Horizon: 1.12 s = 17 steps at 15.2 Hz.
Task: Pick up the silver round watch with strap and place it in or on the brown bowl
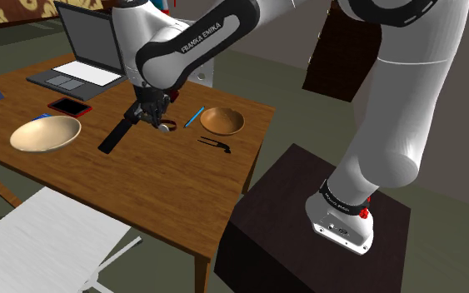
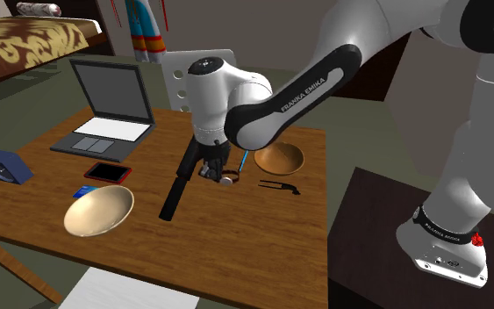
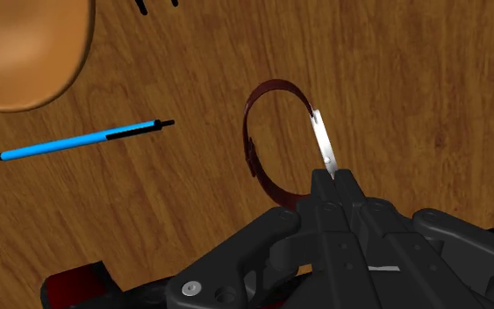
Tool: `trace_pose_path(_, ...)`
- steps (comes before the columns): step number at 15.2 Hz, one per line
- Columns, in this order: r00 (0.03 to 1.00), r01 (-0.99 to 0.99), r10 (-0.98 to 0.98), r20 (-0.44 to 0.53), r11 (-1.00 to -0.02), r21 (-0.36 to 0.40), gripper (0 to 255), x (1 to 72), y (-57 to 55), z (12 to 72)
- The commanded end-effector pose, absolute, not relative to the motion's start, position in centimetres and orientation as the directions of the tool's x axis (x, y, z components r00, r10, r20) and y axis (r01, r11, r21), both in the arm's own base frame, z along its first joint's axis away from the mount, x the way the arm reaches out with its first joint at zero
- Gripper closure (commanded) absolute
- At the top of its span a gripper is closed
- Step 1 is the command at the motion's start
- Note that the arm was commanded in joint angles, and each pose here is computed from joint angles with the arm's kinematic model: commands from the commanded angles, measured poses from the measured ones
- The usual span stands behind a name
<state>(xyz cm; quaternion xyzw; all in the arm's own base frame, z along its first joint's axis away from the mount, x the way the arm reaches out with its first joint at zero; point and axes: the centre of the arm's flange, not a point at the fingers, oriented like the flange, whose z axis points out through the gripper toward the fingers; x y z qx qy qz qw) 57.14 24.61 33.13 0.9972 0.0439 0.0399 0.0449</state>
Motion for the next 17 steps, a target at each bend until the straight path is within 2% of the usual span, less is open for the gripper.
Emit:
trace_pose_path(1, 0.993, 0.084, 0.091, 0.075, -0.992, 0.093, 255, 57.2, 24.5, 34.2)
trace_pose_path(10, 0.993, 0.084, 0.091, 0.075, -0.992, 0.093, 255, 57.2, 24.5, 38.6)
trace_pose_path(17, 0.993, 0.084, 0.091, 0.075, -0.992, 0.093, 255, 54.4, 15.8, 39.3)
